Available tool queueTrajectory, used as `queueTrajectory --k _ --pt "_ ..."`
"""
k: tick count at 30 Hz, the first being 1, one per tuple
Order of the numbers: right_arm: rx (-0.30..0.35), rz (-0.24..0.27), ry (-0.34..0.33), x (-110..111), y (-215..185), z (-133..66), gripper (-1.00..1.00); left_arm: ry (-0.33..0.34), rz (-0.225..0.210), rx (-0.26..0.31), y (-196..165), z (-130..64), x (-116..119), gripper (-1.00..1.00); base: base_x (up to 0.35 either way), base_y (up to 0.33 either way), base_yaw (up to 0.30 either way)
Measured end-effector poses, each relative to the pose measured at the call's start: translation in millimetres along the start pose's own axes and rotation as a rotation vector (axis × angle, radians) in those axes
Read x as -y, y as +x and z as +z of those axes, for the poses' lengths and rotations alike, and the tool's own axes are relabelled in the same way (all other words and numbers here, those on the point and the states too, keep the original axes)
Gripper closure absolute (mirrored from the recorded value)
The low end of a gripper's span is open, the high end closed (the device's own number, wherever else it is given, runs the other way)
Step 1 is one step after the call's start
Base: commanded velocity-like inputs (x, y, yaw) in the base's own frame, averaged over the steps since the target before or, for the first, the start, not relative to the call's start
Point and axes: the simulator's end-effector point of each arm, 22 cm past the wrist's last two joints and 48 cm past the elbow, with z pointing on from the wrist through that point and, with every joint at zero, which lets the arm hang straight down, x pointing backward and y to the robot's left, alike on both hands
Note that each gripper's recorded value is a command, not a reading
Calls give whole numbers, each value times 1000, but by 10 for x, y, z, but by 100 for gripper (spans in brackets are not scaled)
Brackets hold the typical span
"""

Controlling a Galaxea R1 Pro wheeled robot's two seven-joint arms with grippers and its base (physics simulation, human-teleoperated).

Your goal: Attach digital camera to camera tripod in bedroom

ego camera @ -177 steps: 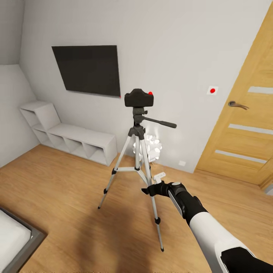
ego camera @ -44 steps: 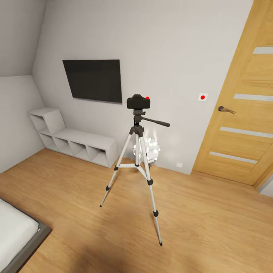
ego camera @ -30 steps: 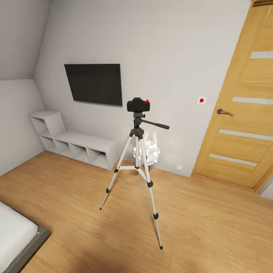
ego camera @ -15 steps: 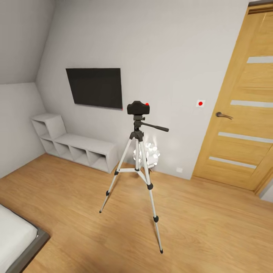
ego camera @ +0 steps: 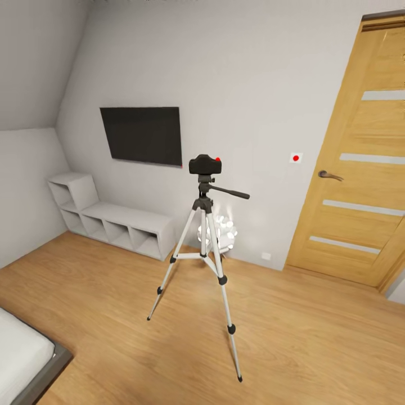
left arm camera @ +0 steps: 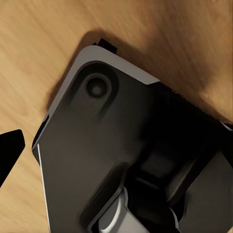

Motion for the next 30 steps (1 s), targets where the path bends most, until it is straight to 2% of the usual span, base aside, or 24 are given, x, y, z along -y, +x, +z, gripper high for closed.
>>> queueTrajectory --k 30 --pt "49 -3 8 20 -181 -59 -100 26 0 41 -162 -52 99 -100 0 0 0"
